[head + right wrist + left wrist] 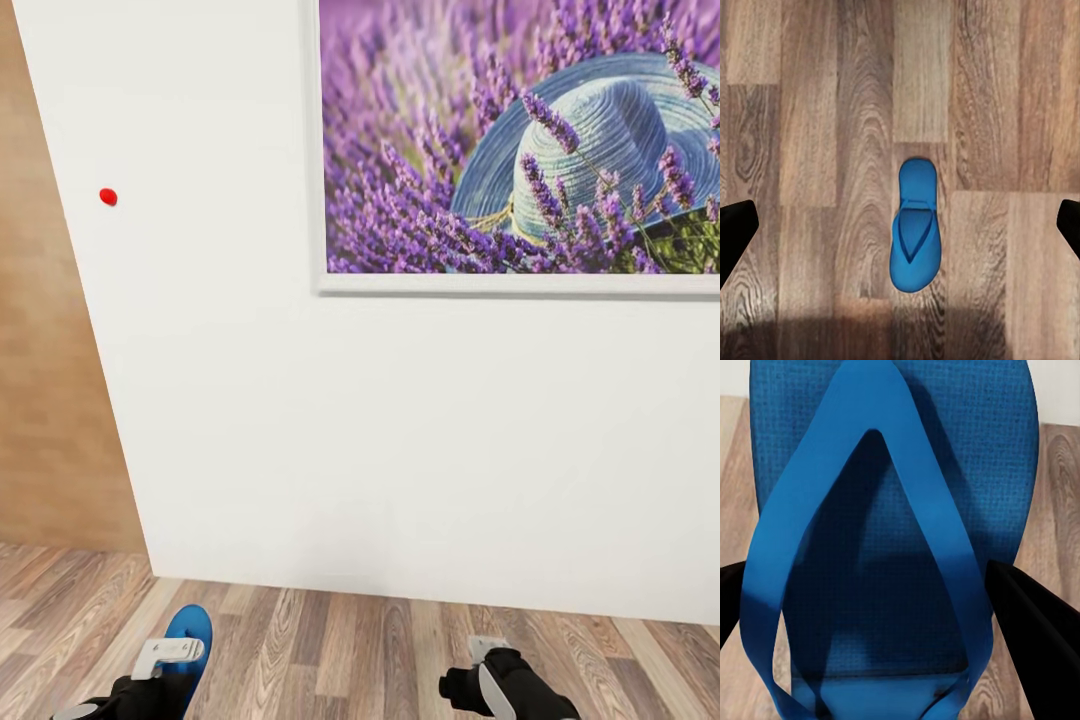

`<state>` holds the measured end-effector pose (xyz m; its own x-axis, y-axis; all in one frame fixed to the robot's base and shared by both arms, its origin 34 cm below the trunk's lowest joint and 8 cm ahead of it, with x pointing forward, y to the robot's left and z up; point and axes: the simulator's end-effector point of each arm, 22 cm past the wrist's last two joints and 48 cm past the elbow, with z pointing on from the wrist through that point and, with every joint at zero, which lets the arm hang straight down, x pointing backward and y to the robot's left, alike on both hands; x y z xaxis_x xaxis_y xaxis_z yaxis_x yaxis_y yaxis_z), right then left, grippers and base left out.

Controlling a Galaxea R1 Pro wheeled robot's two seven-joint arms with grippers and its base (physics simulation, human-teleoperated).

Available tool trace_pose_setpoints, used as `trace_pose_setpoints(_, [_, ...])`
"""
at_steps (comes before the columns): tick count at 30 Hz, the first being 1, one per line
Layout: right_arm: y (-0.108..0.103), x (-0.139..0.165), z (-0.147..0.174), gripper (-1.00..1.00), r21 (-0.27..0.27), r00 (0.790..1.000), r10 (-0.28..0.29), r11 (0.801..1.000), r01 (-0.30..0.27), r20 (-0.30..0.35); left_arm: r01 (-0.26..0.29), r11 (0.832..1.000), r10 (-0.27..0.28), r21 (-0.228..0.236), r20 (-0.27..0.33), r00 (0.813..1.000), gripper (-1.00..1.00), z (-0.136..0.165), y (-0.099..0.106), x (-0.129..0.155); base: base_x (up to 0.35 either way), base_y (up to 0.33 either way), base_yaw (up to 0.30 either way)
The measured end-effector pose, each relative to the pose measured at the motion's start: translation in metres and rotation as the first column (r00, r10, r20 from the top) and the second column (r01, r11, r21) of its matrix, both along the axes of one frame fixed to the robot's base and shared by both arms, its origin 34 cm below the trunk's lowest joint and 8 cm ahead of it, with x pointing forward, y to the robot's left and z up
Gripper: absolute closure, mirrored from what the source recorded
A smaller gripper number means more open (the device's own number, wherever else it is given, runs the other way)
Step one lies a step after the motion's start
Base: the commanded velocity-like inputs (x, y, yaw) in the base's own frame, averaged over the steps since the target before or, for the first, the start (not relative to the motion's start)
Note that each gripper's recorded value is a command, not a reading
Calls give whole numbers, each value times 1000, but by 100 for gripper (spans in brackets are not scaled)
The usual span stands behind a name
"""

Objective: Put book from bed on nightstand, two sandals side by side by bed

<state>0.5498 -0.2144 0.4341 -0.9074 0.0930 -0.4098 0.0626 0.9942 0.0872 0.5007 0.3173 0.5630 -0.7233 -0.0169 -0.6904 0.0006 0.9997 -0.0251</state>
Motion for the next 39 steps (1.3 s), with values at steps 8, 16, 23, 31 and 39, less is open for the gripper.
trace_pose_setpoints(8, [0, -3, -16, -100, 0, 1000, 0, 1000, 0, 1, -1, 1000, 1, 1, 0, 1000, 100, -17, 0, -3, 0, 0, 0])
trace_pose_setpoints(16, [1, -6, -34, -100, 1, 1000, 0, 1000, 0, 1, 2, 1000, -2, -6, 6, 1000, 100, -32, -2, -6, 0, 0, 0])
trace_pose_setpoints(23, [2, -10, -49, -100, 1, 1000, 1, 1000, -1, 0, 9, 1000, -9, -10, 23, 1000, 100, -35, -5, -6, 0, 0, 0])
trace_pose_setpoints(31, [1, -12, -65, -100, 0, 1000, 0, 1000, 0, 2, 15, 1000, -15, -11, -1, 1000, 100, -40, -5, -13, 0, 0, 0])
trace_pose_setpoints(39, [1, -11, -79, -100, -1, 1000, 0, 1000, 0, 12, 16, 1000, -17, -12, -50, 999, 100, -50, -6, -20, 0, 0, 0])
